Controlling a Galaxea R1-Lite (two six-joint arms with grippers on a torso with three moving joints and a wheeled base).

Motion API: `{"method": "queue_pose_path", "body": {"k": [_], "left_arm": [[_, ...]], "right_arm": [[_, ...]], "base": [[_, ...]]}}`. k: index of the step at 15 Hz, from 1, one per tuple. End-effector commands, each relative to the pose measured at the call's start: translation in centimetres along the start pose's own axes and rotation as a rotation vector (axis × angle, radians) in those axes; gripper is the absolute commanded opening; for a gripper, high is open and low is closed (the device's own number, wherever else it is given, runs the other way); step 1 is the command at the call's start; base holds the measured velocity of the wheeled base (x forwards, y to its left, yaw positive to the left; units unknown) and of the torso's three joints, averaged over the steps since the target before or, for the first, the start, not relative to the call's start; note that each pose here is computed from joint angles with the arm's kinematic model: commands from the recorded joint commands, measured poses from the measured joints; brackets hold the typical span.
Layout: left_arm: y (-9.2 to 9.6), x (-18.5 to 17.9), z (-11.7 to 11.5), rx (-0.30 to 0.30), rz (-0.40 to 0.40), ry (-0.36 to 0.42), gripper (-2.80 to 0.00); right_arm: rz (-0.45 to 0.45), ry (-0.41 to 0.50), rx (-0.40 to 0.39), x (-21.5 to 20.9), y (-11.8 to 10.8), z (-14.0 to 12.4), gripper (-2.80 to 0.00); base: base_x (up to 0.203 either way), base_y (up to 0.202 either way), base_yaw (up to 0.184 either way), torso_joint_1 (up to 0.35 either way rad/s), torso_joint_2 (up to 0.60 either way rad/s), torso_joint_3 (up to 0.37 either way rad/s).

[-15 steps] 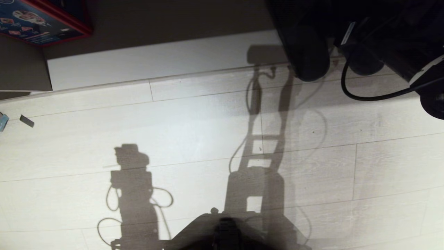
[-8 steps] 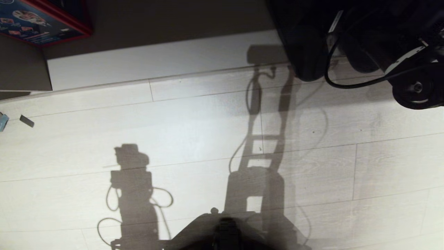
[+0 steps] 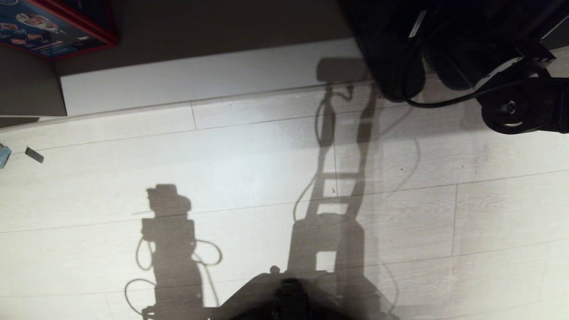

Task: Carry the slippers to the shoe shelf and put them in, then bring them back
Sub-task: Pick up the slippers in the shoe cabinet

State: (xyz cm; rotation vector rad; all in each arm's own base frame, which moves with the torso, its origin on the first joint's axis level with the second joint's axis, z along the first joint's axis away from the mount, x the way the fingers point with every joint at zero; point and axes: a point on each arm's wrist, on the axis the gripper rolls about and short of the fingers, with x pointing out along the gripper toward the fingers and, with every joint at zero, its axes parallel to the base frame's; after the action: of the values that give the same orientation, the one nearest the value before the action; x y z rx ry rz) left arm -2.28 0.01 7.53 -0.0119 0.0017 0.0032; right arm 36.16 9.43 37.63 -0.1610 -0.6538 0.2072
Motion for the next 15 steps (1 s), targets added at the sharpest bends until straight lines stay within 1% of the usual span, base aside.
{"method": "queue_pose_path", "body": {"k": [1,5,8,11,12,14,15], "left_arm": [[0.0,0.0,0.0,0.0,0.0,0.0,-2.8],[0.0,0.0,0.0,-0.002,0.0,0.0,-2.8],[0.0,0.0,0.0,-0.002,0.001,0.0,-2.8],[0.0,0.0,0.0,-0.002,0.0,0.0,-2.8],[0.0,0.0,0.0,-0.002,0.0,0.0,-2.8],[0.0,0.0,0.0,-0.002,0.0,0.0,-2.8],[0.0,0.0,0.0,-0.002,0.0,0.0,-2.8]], "right_arm": [[-0.002,-0.003,0.0,0.3,0.1,-0.3,-2.8],[-0.007,-0.012,0.001,0.2,-0.1,0.3,-2.8],[-0.022,-0.024,0.002,-0.6,-0.5,2.3,-2.8],[-0.013,0.065,0.007,-2.8,-0.8,4.2,-2.8],[-0.023,0.1,0.014,-3.6,-0.8,4.6,-2.8],[-0.075,0.173,0.086,-5.1,-0.4,5.8,-2.8],[-0.116,0.223,0.112,-6.0,-0.3,5.9,-2.8]], "base": [[0.0,0.0,0.0,0.0,0.0,0.0],[0.0,0.0,0.0,0.0,0.0,0.0],[0.0,0.0,0.0,0.0,0.0,0.0],[0.0,0.0,0.0,0.0,0.0,0.0],[0.0,0.0,0.0,0.0,0.0,0.0],[0.0,0.0,0.0,0.0,0.0,0.0],[0.0,0.0,0.0,0.0,0.0,0.0]]}}
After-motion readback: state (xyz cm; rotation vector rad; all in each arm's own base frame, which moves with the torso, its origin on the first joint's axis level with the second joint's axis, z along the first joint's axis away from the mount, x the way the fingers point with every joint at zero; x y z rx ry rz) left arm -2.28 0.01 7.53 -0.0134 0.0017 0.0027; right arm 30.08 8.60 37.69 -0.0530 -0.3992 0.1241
